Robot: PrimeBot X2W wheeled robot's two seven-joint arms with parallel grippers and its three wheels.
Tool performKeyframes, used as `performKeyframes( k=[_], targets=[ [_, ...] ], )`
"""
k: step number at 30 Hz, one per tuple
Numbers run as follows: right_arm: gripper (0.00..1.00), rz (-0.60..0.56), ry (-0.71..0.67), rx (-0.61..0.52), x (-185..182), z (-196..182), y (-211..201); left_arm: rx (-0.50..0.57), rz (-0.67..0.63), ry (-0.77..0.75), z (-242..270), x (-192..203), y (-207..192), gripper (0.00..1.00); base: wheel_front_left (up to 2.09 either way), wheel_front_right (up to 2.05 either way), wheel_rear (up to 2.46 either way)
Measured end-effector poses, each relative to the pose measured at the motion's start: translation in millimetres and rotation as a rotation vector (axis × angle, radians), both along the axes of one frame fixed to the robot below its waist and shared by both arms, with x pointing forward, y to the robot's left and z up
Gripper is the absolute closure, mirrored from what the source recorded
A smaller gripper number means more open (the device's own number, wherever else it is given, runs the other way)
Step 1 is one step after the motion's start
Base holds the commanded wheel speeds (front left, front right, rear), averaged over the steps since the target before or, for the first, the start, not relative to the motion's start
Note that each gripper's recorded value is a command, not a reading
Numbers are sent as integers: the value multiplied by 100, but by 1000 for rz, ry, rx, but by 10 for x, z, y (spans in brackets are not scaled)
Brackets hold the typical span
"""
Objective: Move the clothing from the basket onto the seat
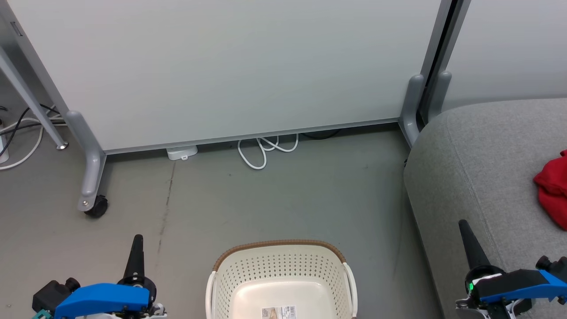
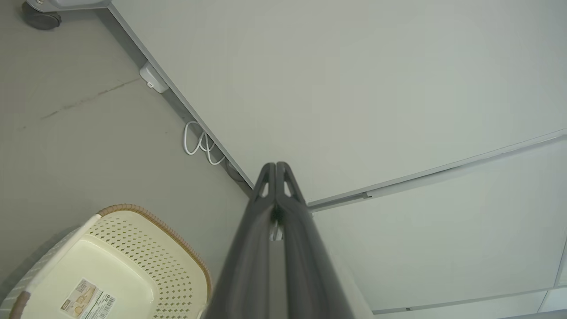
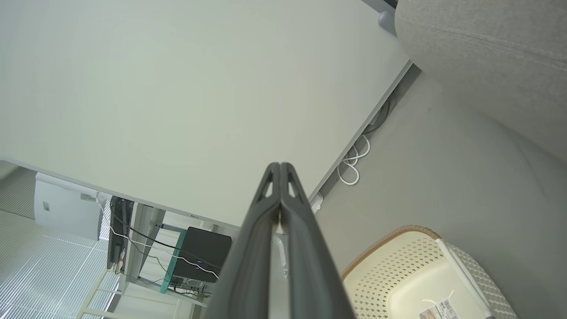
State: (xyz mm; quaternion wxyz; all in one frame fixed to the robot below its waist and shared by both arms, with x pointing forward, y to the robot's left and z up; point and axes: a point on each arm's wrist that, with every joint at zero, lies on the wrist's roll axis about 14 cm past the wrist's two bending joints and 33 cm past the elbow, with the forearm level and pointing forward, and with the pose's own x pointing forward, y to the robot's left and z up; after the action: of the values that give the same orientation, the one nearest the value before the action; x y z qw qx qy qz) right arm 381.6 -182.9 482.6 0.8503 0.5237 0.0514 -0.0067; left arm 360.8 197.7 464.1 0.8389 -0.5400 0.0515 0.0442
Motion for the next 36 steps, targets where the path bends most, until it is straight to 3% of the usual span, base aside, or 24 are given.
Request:
performKeyframes(
  k=[36],
  targets=[
    [100,-45,-46,322,50,147,-97,-292,17,-78,256,181,23,100,0,0,0]
  ],
)
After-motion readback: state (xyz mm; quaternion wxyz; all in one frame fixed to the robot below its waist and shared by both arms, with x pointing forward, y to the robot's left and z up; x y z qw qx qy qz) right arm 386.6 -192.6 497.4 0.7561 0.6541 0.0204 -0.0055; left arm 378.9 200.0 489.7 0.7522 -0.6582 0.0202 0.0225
